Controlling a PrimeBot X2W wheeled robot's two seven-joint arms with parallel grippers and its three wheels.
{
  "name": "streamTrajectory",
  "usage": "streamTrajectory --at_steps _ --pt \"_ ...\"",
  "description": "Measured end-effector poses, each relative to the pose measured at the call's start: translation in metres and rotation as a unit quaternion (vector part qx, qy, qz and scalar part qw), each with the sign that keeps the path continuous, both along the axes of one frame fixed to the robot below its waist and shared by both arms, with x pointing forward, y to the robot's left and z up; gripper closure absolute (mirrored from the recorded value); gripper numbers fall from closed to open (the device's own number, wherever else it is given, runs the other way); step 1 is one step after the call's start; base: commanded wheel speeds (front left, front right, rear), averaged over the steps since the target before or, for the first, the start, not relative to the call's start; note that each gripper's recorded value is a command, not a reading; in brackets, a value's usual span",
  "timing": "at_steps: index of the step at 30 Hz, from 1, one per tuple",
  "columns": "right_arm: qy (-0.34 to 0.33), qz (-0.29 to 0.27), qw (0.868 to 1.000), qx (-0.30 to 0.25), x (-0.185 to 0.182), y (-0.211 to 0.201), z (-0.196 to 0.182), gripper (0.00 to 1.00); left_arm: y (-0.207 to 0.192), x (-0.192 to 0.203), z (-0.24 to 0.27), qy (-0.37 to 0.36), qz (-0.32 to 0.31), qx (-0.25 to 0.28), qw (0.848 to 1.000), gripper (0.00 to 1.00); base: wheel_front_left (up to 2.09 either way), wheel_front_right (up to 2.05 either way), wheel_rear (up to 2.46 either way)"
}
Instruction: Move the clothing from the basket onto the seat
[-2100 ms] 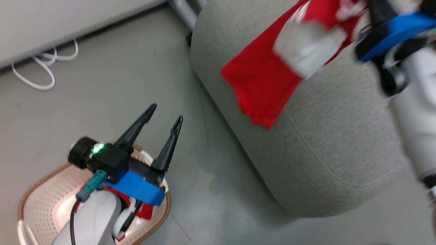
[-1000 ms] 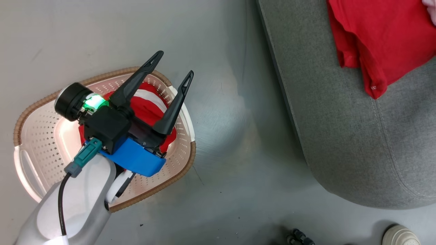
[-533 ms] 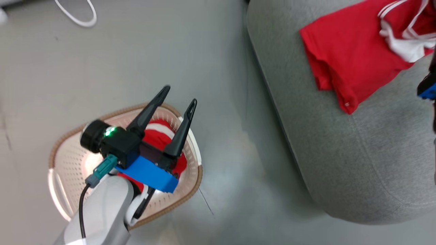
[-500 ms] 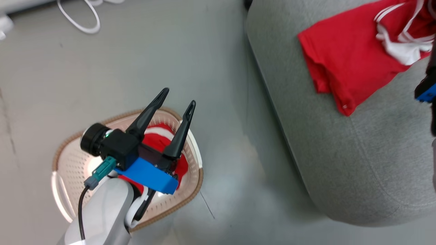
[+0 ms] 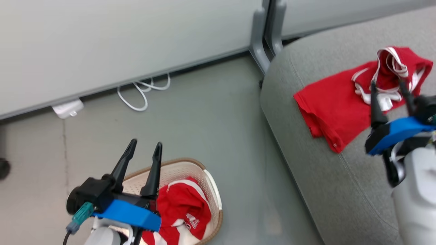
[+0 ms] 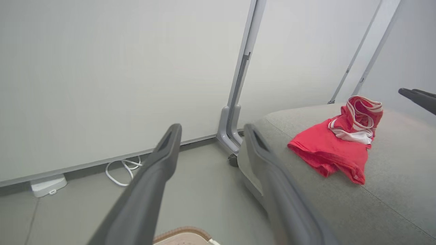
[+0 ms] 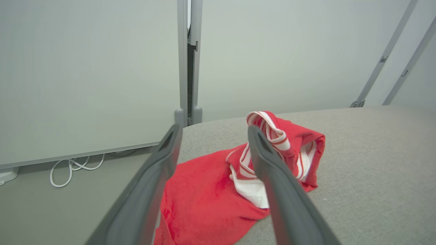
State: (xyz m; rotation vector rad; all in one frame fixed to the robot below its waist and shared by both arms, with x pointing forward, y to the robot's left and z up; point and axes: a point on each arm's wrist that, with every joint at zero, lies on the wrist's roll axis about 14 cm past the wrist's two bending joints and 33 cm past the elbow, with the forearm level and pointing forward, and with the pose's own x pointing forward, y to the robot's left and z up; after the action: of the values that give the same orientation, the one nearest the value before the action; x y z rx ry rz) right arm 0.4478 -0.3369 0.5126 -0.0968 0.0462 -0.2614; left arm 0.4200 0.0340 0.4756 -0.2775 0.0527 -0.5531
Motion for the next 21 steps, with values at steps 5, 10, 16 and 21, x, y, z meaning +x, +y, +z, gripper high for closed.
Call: streamTrajectory --at_steps 5,10,16,21 --pt "-0.026 0.061 0.998 0.007 -0.007 0.048 0.010 0.00 0.034 -0.015 0.008 -0.005 0.054 0.007 0.998 0.00 0.00 0.00 0.00" --pt "-0.041 0.111 0.993 0.016 -0.017 0.089 0.016 0.00 0.072 -0.029 0.011 -0.007 0.112 0.013 0.994 0.00 0.00 0.00 0.00" --pt "-0.052 0.153 0.986 0.026 -0.032 0.129 0.022 0.00 0.113 -0.048 0.011 -0.006 0.172 0.019 0.985 0.00 0.00 0.00 0.00" --pt "-0.040 0.188 0.980 0.042 -0.046 0.164 0.014 0.00 0.142 -0.062 0.007 0.000 0.218 0.022 0.976 0.00 0.00 0.00 0.00"
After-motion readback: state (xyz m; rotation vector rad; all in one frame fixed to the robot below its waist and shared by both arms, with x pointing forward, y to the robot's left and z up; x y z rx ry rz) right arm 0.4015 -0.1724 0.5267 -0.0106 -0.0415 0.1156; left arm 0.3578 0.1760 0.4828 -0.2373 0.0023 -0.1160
